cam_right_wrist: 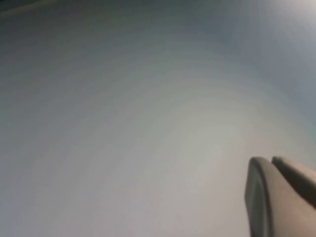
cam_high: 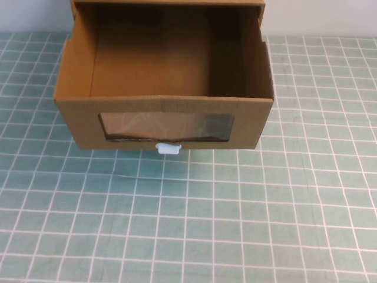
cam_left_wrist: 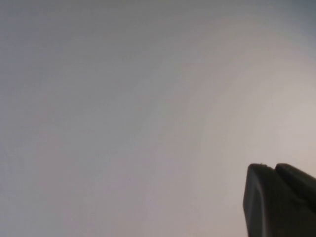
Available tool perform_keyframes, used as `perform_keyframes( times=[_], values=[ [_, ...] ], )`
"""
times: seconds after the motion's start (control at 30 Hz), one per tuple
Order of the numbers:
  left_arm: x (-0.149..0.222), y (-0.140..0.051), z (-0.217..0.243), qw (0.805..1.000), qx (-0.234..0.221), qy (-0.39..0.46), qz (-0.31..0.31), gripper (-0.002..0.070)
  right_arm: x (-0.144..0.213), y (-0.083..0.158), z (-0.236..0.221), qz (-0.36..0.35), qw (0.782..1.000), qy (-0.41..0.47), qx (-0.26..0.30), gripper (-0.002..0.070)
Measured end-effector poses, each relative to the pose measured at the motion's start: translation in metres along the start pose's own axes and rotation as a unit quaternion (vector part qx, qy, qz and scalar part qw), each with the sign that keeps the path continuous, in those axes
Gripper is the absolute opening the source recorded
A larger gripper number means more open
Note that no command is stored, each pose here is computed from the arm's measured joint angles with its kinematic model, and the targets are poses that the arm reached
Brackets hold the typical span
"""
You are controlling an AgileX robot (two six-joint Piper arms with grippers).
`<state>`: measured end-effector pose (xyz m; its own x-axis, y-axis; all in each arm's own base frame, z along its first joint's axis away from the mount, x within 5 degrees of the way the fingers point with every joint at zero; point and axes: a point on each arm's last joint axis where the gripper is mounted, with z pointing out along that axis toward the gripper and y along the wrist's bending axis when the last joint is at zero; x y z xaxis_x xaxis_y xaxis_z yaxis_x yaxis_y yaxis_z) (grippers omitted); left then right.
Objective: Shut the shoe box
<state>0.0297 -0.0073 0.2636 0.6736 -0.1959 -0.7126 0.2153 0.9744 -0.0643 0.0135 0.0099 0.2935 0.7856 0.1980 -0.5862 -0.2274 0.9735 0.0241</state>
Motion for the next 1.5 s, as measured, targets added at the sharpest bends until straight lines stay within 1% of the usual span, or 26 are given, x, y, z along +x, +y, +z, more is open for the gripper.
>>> perform_keyframes(
  times=[0.07, 0.13, 0.37, 0.53, 0.63, 0.7, 0.8, 0.87, 0.93, 1.0, 1.03, 1.07, 1.13, 1.33, 1.4, 1.5],
  values=[
    [-0.007, 0.000, 0.004, 1.000, -0.005, -0.008, -0.018, -0.0006, -0.014, 0.001, 0.009, 0.000, 1.000, -0.010, 0.003, -0.0014],
    [-0.019, 0.000, 0.010, 1.000, -0.007, -0.019, -0.022, -0.0005, -0.029, 0.001, 0.019, 0.007, 1.000, -0.020, 0.012, -0.0014],
    [-0.065, -0.004, 0.034, 0.997, -0.008, -0.069, -0.032, -0.0005, -0.078, -0.005, 0.055, 0.075, 0.993, -0.079, 0.054, -0.0014],
    [-0.084, -0.004, 0.069, 0.999, -0.018, -0.021, -0.033, -0.0005, -0.094, -0.009, 0.099, 0.096, 0.991, -0.068, 0.069, -0.0014],
    [-0.090, -0.004, 0.095, 0.998, -0.031, 0.044, -0.034, -0.0005, -0.096, -0.010, 0.126, 0.111, 0.991, -0.022, 0.078, -0.0014],
    [-0.092, -0.003, 0.114, 0.994, -0.042, 0.099, -0.035, -0.0005, -0.096, -0.011, 0.144, 0.122, 0.989, 0.023, 0.086, -0.0014],
    [-0.090, 0.000, 0.142, 0.977, -0.063, 0.203, -0.037, -0.0005, -0.088, -0.013, 0.170, 0.131, 0.979, 0.114, 0.103, -0.0014],
    [-0.081, 0.002, 0.158, 0.956, -0.078, 0.280, -0.037, -0.0005, -0.075, -0.016, 0.183, 0.134, 0.966, 0.189, 0.118, -0.0014],
    [-0.068, 0.005, 0.169, 0.936, -0.089, 0.340, -0.031, -0.0005, -0.057, -0.019, 0.189, 0.131, 0.948, 0.257, 0.131, -0.0014],
    [-0.052, 0.009, 0.177, 0.917, -0.093, 0.388, -0.011, -0.0005, -0.039, -0.023, 0.191, 0.111, 0.934, 0.310, 0.139, -0.0014],
    [-0.043, 0.011, 0.181, 0.909, -0.095, 0.406, -0.002, -0.0005, -0.030, -0.025, 0.192, 0.085, 0.926, 0.339, 0.140, -0.0015],
    [-0.035, 0.013, 0.184, 0.902, -0.096, 0.421, 0.002, -0.0005, -0.021, -0.027, 0.192, 0.058, 0.918, 0.367, 0.139, -0.0014],
    [-0.019, 0.016, 0.190, 0.890, -0.099, 0.445, 0.004, -0.0005, -0.007, -0.031, 0.191, 0.036, 0.902, 0.407, 0.142, -0.0014],
    [0.016, 0.018, 0.197, 0.859, -0.110, 0.499, -0.033, -0.0005, 0.028, -0.036, 0.187, 0.051, 0.847, 0.504, 0.160, -0.0014],
    [0.023, 0.018, 0.198, 0.853, -0.114, 0.507, -0.050, -0.0005, 0.038, -0.036, 0.187, 0.055, 0.837, 0.522, 0.156, -0.0014],
    [0.030, 0.018, 0.200, 0.846, -0.115, 0.517, -0.063, -0.0005, 0.052, -0.030, 0.188, 0.039, 0.826, 0.549, 0.119, -0.0014]
  ],
)
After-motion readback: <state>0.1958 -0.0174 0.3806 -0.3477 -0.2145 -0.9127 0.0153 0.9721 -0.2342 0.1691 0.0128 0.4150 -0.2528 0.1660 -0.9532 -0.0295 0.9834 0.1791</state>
